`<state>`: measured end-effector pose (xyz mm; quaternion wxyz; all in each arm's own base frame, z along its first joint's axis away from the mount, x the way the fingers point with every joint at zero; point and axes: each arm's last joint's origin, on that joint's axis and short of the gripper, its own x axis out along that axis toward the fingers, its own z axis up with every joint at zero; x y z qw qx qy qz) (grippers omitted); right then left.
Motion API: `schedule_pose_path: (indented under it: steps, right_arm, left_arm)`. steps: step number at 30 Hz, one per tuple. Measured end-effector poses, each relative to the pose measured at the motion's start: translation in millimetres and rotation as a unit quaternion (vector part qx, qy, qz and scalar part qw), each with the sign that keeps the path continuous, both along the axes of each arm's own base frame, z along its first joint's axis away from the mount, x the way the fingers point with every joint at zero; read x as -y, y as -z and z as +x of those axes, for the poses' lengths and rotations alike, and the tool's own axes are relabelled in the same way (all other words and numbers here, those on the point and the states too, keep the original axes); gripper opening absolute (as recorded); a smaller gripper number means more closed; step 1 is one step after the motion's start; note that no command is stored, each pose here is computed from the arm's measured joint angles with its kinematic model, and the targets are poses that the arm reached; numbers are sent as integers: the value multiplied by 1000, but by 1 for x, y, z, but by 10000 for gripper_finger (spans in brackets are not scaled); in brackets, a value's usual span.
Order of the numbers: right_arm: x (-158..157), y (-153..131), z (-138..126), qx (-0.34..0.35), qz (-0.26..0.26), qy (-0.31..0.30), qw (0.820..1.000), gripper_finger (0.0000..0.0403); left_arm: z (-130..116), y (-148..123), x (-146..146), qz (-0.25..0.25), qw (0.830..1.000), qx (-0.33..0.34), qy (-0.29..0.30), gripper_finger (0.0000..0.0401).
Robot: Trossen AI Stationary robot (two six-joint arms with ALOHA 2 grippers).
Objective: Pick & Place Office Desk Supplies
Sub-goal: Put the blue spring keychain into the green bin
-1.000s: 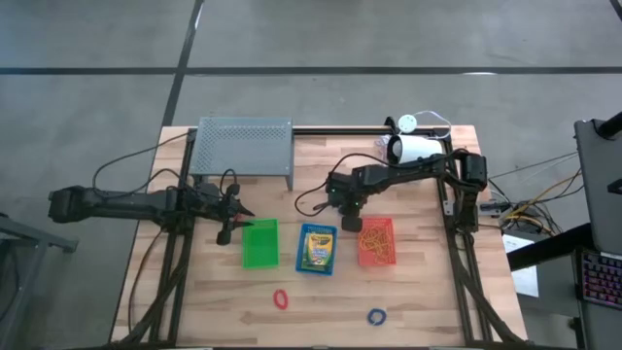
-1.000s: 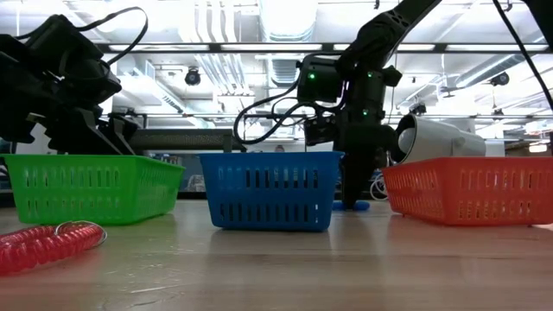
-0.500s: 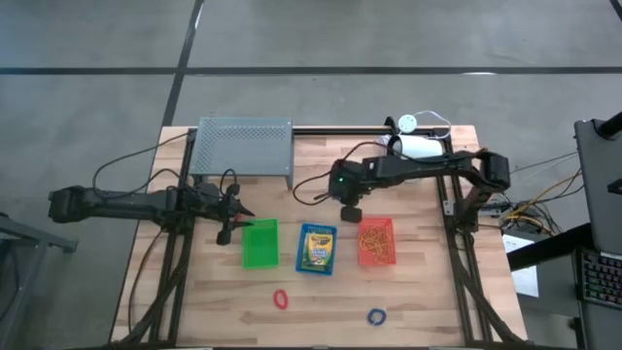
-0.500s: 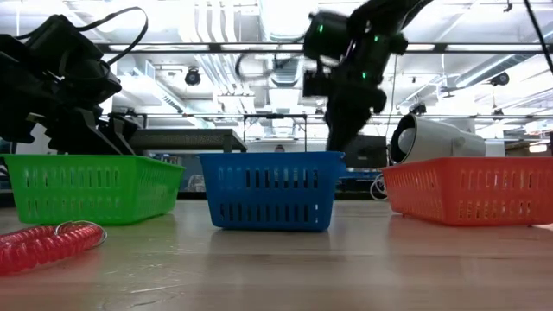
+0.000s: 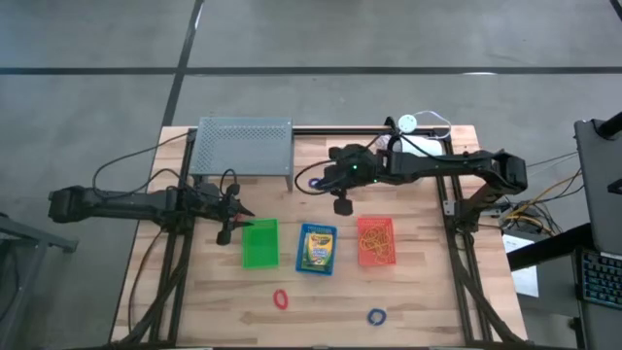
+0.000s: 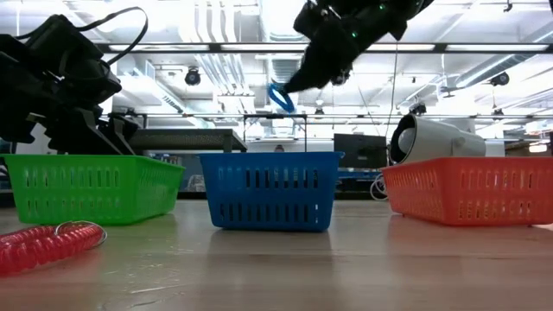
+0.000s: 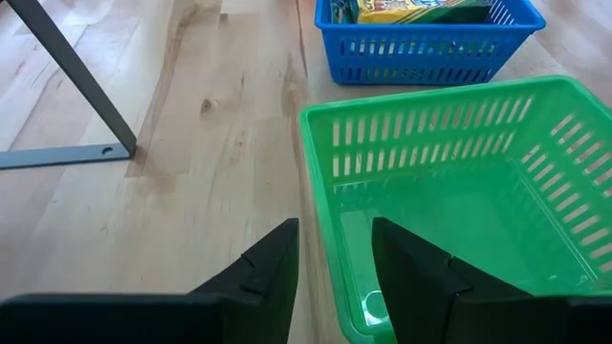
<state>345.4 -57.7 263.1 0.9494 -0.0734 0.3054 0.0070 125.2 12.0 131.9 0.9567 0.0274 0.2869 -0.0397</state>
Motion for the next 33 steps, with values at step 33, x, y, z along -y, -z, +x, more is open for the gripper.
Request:
schedule_pose_path:
  steps: [33]
  right_arm:
    - [-24,46,102,80,29,-227,970,33]
  left_arm:
    - [0,0,0,0,1000,0,0,139]
